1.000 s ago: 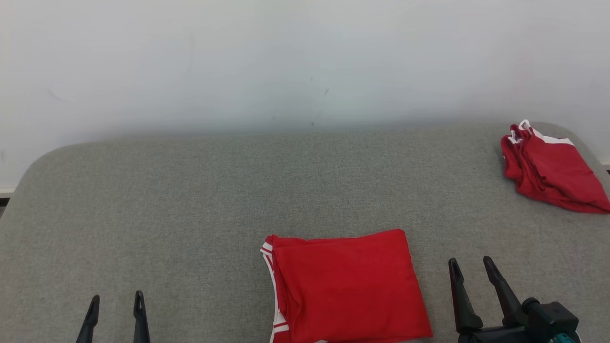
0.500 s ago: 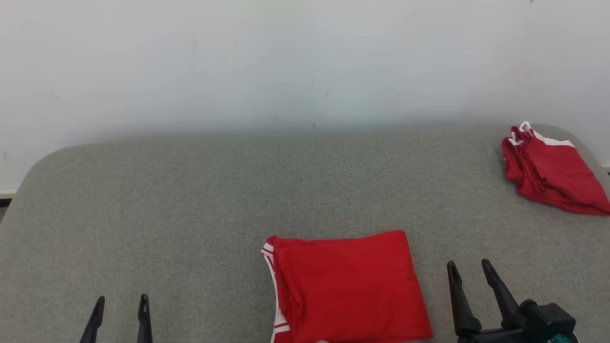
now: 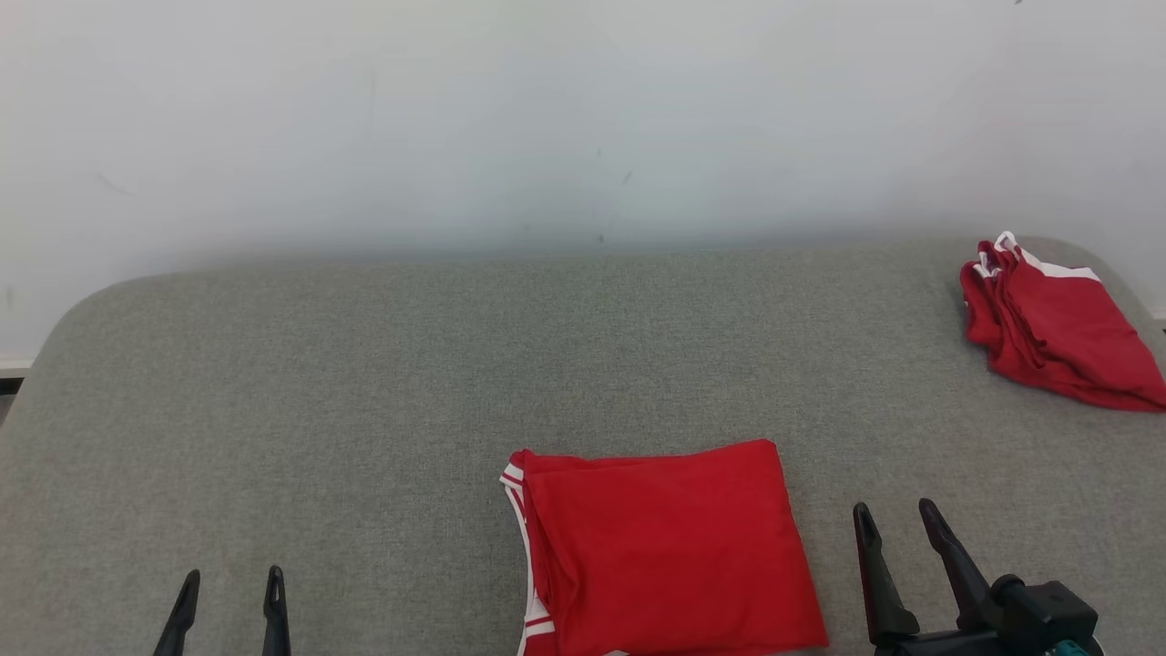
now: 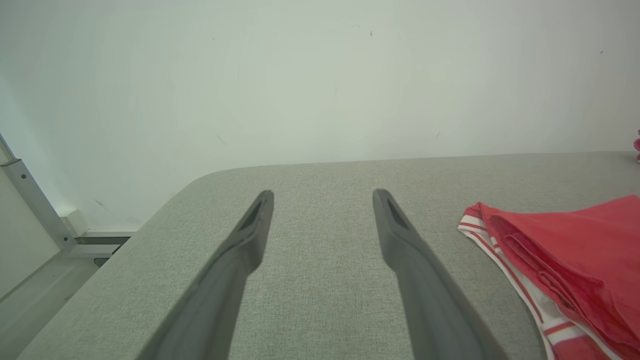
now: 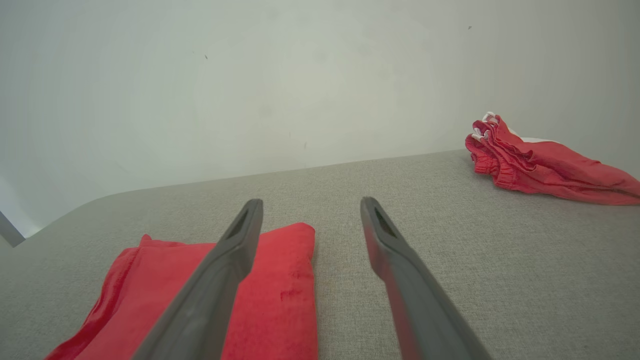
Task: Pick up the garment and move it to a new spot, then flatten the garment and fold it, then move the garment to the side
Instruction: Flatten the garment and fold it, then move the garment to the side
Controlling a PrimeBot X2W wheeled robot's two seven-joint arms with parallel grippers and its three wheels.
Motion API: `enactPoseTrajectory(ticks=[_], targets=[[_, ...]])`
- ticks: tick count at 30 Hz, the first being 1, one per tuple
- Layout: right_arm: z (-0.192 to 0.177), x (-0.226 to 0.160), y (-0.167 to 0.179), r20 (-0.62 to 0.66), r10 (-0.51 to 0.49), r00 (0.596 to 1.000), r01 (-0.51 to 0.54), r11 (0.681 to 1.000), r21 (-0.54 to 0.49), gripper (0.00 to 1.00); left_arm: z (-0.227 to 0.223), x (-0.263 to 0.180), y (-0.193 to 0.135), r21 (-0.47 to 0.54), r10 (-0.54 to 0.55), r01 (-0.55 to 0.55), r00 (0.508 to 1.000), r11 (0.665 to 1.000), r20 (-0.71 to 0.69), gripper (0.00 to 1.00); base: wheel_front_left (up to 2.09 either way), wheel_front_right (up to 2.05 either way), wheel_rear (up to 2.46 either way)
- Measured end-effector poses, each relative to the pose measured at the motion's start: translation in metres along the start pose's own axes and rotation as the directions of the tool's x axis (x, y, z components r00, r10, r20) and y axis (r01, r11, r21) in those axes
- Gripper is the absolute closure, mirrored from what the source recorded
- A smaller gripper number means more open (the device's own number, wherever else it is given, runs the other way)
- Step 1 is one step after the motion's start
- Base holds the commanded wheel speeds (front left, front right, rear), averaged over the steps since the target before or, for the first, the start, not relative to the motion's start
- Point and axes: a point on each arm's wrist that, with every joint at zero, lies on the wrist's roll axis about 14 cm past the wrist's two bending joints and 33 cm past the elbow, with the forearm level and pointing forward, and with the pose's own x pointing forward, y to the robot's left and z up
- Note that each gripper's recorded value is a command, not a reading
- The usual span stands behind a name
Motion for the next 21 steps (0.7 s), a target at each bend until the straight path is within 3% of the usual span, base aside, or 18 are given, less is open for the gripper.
enactPoseTrajectory(ticks=[11,21], targets=[[-0.001,0.002,0.001,-0.005,0.009,1.000,-0.009,1.000,-0.010,0.00,-0.001,-0.002,0.002,0.000,0.006,-0.006,1.000,1.000,-0.003,0.00,0.00,0.00,0.00],[0.001,0.027,-0.001,-0.062,0.037,0.997,-0.041,0.997,-0.064,0.00,-0.005,-0.002,0.002,-0.003,0.014,-0.014,1.000,1.000,-0.016,0.00,0.00,0.00,0.00]])
